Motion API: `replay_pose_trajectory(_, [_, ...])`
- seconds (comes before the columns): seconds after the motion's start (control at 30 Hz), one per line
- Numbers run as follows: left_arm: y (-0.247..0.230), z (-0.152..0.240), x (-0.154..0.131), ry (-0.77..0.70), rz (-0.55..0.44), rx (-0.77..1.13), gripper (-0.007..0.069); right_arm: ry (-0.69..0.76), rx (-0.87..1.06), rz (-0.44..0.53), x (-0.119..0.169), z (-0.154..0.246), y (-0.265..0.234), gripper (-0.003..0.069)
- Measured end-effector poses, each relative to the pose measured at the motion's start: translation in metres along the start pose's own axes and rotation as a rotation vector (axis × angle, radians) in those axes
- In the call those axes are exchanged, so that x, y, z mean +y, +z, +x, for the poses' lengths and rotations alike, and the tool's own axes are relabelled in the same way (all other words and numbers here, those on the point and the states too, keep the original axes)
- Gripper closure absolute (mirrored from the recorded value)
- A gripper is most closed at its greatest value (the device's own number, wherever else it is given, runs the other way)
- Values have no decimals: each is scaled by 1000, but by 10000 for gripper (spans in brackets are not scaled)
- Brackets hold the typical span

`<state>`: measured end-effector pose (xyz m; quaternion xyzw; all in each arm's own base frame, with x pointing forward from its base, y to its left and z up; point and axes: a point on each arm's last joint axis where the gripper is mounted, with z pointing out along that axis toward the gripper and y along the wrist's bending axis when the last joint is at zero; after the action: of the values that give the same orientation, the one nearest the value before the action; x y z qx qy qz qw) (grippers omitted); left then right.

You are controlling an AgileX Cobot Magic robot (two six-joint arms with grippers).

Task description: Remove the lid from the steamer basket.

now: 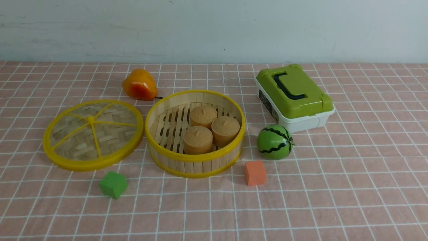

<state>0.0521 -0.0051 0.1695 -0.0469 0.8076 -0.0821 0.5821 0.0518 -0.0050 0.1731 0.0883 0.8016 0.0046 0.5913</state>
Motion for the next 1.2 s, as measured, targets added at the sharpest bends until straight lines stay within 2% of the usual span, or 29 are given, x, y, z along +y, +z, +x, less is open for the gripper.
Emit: replay_pose_trajectory(1.2, [0, 0, 0, 2, 2, 0, 594, -1, 0, 0, 0, 0, 0, 418])
